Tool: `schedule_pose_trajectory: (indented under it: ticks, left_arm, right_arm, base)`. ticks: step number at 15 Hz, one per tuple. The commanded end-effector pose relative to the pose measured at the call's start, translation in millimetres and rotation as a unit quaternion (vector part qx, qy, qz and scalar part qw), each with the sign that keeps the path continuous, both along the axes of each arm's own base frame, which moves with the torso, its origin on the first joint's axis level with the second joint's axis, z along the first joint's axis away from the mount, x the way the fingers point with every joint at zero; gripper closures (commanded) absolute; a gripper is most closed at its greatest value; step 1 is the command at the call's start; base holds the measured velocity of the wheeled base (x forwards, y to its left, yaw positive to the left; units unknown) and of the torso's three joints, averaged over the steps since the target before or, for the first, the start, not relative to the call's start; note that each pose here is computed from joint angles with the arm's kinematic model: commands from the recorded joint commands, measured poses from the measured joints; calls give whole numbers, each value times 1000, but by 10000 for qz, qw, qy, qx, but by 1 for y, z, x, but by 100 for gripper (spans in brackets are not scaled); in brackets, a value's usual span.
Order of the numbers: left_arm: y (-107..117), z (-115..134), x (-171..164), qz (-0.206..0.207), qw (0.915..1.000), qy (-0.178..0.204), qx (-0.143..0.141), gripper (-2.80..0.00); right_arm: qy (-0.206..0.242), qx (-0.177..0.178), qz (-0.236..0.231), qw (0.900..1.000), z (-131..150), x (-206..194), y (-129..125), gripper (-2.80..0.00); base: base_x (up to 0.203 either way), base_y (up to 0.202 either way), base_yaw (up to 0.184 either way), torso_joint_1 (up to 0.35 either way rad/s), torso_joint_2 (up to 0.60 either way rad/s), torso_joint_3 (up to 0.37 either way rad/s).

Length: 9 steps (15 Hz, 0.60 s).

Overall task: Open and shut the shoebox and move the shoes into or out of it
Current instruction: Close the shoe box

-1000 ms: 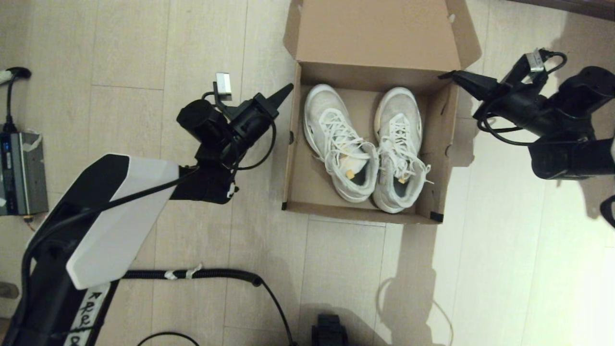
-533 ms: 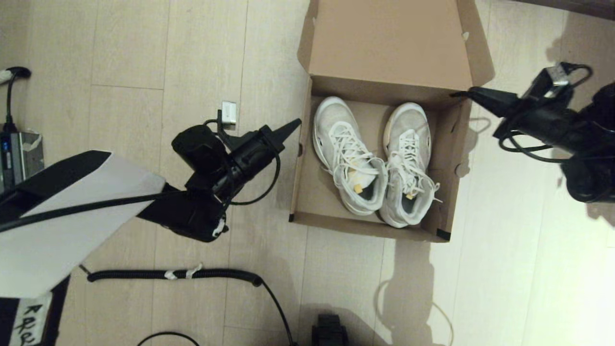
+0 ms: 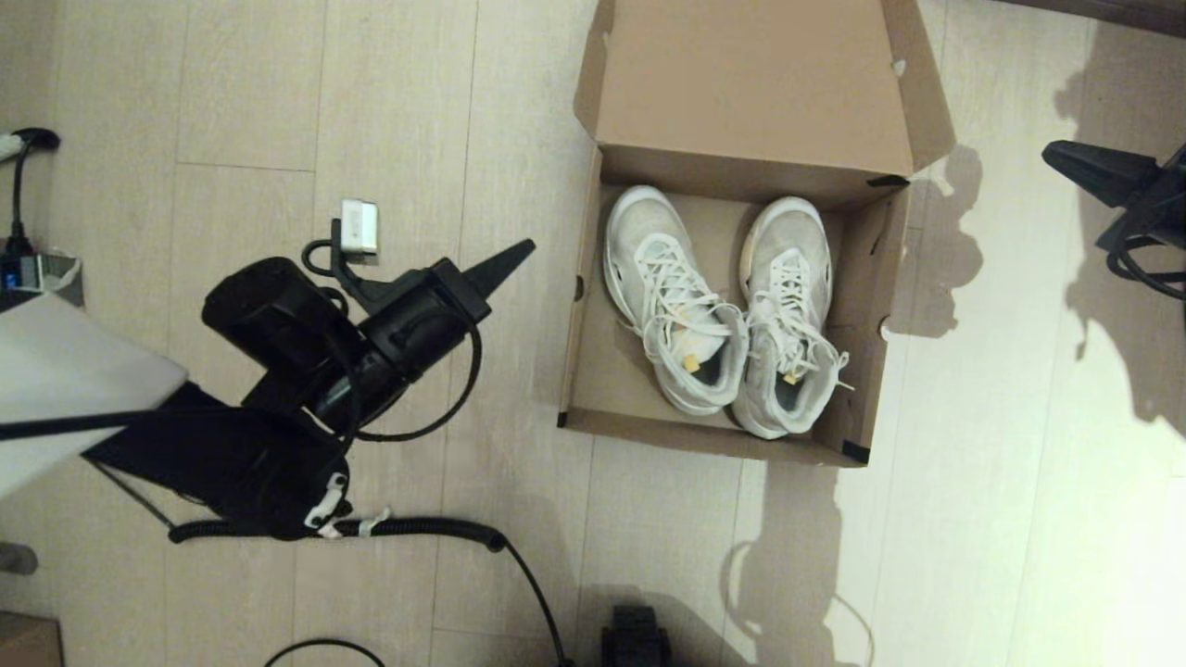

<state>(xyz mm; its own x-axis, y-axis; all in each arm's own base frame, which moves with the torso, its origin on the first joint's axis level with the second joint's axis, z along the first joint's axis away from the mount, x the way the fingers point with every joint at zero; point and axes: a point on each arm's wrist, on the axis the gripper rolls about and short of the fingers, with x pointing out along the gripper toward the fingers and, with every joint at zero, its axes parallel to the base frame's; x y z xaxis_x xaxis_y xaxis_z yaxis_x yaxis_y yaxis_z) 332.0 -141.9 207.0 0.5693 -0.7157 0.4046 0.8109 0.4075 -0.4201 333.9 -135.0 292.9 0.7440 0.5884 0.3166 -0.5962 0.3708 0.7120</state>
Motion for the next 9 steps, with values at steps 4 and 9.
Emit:
schedule_pose_trajectory:
  ticks: [4,9]
  left_arm:
    - [-4,19,20,22,9987,-468,-188,0]
    - [-6,21,26,26,9983,-535,-212,0]
  right_arm:
    - [187,504,-201,9983,-45,61,3,0]
    - [-105,459,32,9989,-65,117,26,0]
  base:
    - [0,0,0,0,0,0]
    - [0,0,0,0,0,0]
